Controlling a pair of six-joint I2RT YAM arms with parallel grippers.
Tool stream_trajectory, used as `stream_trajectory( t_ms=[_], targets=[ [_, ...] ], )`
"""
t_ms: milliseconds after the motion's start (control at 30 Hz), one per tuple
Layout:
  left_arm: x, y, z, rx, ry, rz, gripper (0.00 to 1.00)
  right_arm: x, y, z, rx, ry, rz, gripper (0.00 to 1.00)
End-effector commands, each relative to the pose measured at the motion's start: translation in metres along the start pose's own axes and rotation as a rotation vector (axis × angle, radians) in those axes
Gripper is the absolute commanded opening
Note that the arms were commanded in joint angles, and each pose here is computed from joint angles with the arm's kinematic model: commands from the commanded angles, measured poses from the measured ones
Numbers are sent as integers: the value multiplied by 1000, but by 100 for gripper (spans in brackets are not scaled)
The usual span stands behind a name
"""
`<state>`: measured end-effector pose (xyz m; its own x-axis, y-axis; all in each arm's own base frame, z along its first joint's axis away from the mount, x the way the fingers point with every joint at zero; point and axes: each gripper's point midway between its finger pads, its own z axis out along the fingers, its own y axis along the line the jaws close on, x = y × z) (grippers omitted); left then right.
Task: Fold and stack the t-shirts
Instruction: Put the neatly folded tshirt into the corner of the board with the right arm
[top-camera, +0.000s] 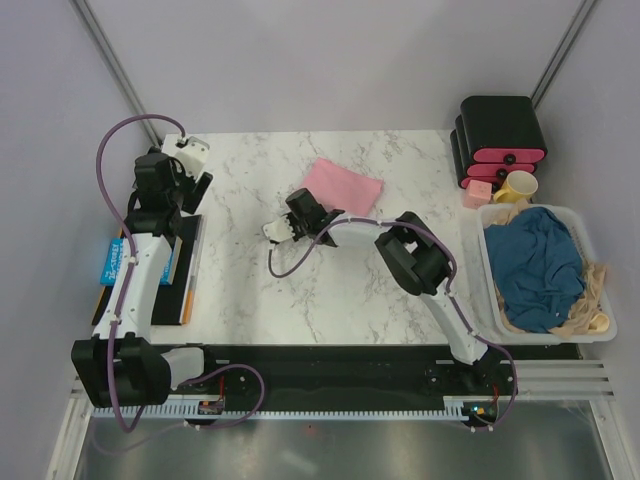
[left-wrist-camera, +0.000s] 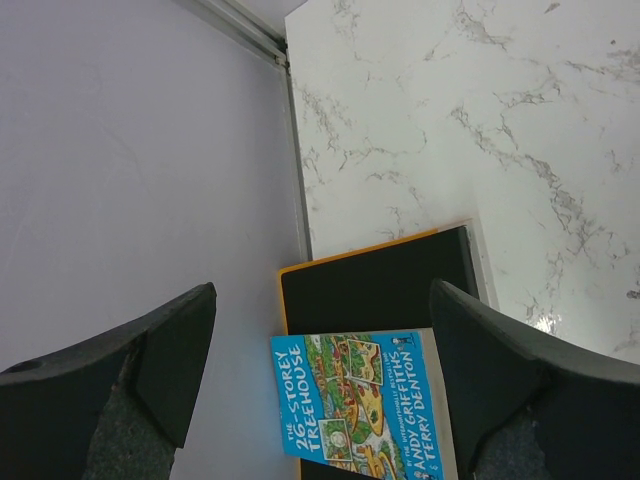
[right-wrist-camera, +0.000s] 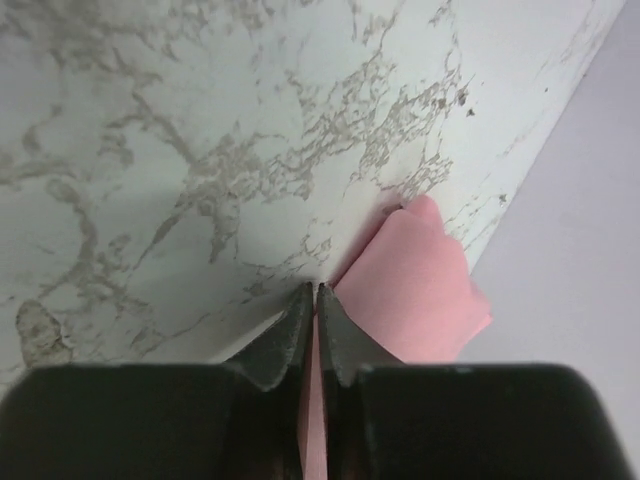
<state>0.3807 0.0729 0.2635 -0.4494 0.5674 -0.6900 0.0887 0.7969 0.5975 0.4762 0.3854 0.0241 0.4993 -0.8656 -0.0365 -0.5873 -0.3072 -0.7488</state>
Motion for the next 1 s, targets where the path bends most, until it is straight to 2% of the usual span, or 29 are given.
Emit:
stream_trajectory(
  t_ms=[0,67,100,200,267,500,833,933,967],
  targets=[
    [-6,4,-4,-8,-37,6,95,-9,20,8,-55,-11,19,34],
    [-6,2,-1,-2,-39,8,95,-3,28,-2,-68,12,51,53],
    [-5,0,1,3,-35,9,95,-2,31,-6,-75,15,71,67],
    [-9,2,4,4,-45,5,95,1,42,-26,-114,24,189,79],
    [-10,0,7,13,-42,-1,95,5,44,-39,-131,53,297,82],
    [-17,-1,13,29,-55,-27,95,34,52,-59,-98,162,435,83],
    [-23,-3,13,53,-64,-41,95,67,40,-23,-26,204,499,81],
    [-22,-3,11,55,-64,-30,95,69,47,-14,-53,193,515,78],
    [-23,-4,11,56,-65,-29,95,68,51,-13,-72,185,513,74]
  ],
)
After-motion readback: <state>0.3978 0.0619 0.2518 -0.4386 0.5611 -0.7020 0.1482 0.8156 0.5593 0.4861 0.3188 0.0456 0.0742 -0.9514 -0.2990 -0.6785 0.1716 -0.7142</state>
